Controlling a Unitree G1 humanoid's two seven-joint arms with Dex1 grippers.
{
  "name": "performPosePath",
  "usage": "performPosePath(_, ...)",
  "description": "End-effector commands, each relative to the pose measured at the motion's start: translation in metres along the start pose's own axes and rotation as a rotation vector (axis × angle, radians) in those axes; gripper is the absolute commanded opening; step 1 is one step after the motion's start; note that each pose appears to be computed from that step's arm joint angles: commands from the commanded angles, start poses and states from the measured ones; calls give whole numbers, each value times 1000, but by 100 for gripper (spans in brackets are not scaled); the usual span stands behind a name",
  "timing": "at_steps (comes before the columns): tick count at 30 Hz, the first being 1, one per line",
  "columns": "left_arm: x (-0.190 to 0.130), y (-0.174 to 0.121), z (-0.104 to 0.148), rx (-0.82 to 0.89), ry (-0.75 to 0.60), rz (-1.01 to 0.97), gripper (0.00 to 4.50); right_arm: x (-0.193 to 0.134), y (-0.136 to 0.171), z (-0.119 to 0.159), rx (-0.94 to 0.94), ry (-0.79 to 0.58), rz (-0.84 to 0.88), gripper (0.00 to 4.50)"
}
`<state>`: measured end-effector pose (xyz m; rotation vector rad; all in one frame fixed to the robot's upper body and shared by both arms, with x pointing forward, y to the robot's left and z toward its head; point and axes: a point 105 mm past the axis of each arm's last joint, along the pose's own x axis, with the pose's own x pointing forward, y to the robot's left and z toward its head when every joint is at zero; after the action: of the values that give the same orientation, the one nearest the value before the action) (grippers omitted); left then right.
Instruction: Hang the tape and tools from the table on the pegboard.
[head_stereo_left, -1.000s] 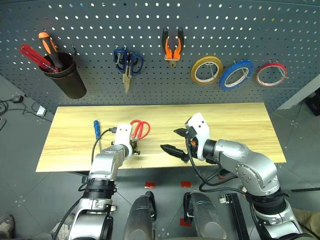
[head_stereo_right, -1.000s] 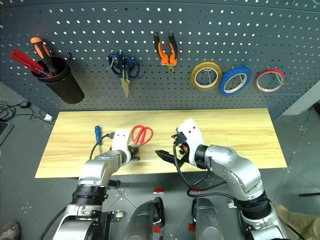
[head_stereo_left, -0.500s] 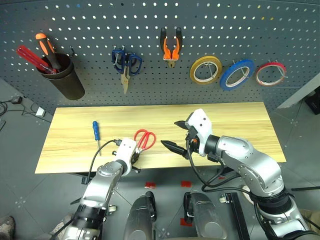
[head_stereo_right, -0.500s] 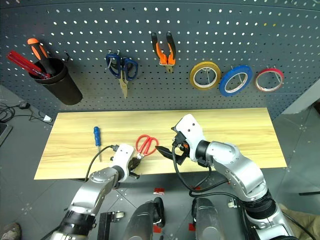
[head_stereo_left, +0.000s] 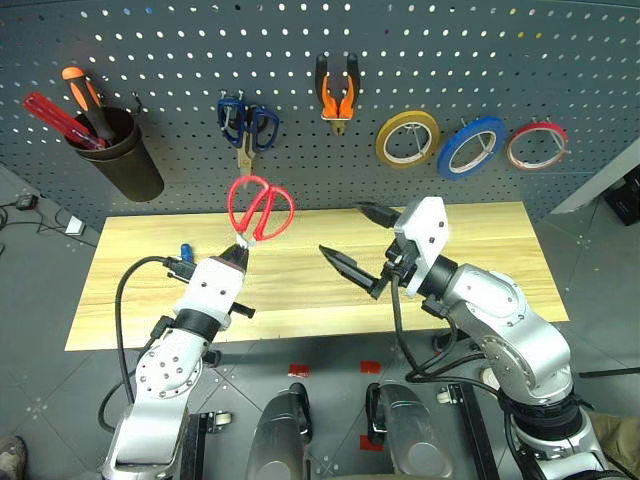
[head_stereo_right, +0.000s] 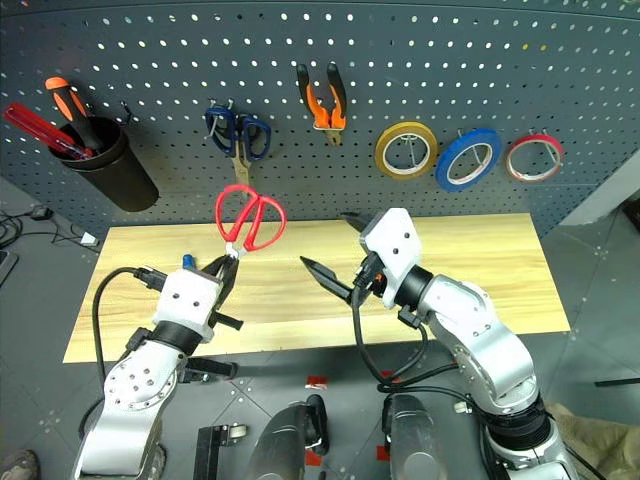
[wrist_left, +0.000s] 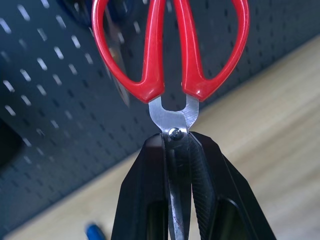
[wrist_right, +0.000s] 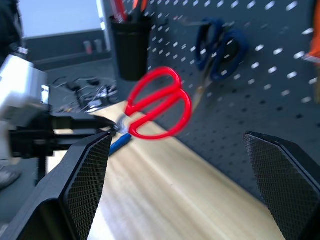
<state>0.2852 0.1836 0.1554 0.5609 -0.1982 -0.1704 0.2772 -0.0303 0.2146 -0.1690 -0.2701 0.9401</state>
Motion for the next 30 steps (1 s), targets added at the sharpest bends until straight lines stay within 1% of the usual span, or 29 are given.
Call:
performPosePath(1,3,18,29,53,-120,70,31,1,-5,14,-50,-63,-39,450)
performPosePath(6,14,35,42,69,-167,130,31,10,-10,19,-48,-95,-79,450)
performPosePath(9,19,39,51,86,-196,143,31,15,-10,21,-49,-109,-84,450)
performPosePath(10,21,41,50,74,-187,162,31,17,-10,23,-48,-117,-85,450)
performPosePath(14,29,49,44,65,-147,190,31,24,-11,28,-43,-142,-88,450)
performPosePath(19,46,43,19,51,-52,137,31,35,-15,42,-42,-192,-95,450)
performPosePath(27,71,41,9,61,-24,85,31,43,-14,56,-41,-242,-85,450)
performPosePath(28,72,42,6,43,-12,88,87,44,-13,55,-40,-242,-81,450)
performPosePath(30,72,40,-3,16,27,70,124,44,-10,53,-40,-235,-74,450)
